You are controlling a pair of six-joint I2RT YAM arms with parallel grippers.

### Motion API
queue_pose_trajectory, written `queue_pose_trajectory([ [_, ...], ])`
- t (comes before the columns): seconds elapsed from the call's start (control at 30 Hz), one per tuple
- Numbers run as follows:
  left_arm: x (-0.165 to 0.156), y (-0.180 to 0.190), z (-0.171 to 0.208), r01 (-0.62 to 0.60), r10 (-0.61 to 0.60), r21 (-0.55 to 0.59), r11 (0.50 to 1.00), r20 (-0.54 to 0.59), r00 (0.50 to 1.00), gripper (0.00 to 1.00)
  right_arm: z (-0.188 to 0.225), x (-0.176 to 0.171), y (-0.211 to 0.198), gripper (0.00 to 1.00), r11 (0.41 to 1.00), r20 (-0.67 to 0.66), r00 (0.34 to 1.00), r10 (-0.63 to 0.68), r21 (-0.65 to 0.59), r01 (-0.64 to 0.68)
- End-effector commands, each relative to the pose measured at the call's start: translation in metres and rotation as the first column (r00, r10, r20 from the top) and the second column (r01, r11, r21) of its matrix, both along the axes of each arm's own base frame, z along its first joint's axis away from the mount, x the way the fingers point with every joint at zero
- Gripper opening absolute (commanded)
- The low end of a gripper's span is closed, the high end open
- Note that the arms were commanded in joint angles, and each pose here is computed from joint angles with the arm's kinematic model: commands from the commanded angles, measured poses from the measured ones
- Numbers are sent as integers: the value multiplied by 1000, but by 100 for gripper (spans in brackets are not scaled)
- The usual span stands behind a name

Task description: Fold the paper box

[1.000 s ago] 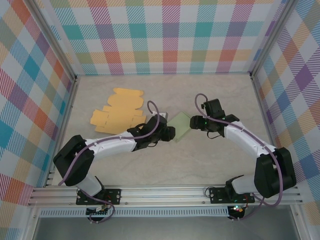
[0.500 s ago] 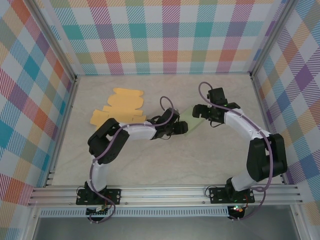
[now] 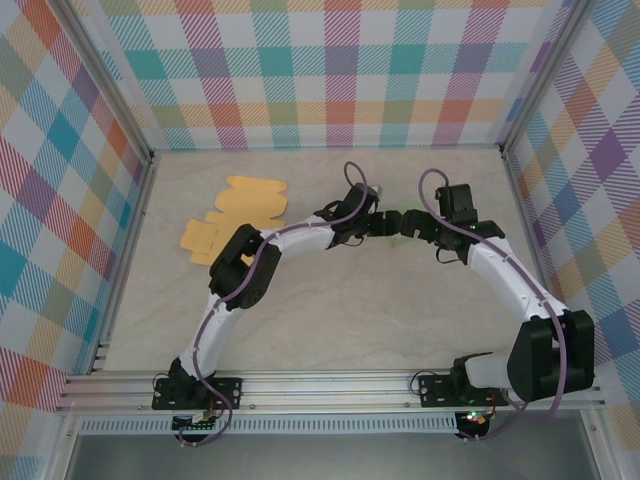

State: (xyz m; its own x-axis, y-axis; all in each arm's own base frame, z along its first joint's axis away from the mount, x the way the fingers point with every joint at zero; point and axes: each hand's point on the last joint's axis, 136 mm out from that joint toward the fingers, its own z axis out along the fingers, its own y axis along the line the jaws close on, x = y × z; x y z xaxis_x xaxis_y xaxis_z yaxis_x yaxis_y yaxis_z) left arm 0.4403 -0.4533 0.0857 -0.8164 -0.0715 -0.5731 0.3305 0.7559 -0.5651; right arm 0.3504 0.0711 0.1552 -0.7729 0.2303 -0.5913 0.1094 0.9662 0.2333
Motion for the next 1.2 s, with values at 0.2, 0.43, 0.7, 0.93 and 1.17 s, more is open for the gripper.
queue_pose_trajectory([
  [0.2, 5, 74, 90, -143, 131, 32, 989, 239, 962, 100, 13, -16, 44, 100, 977, 3, 996, 84, 198, -82],
  [0.43, -51, 222, 162, -496, 405, 109, 861, 442, 800, 100, 9, -27, 128, 100, 935, -15, 973, 231, 281, -218],
  [0.7, -136, 365, 188, -757, 612, 104, 645, 523, 593, 100, -7, -31, 238, 89, 848, -46, 902, 430, 364, -386],
  [0.93, -195, 439, 155, -886, 787, 18, 464, 450, 421, 100, -46, -22, 309, 82, 790, -123, 834, 538, 419, -448],
  [1.17, -216, 447, 121, -872, 805, -21, 490, 395, 442, 100, -82, 2, 343, 73, 782, -182, 807, 562, 433, -448],
])
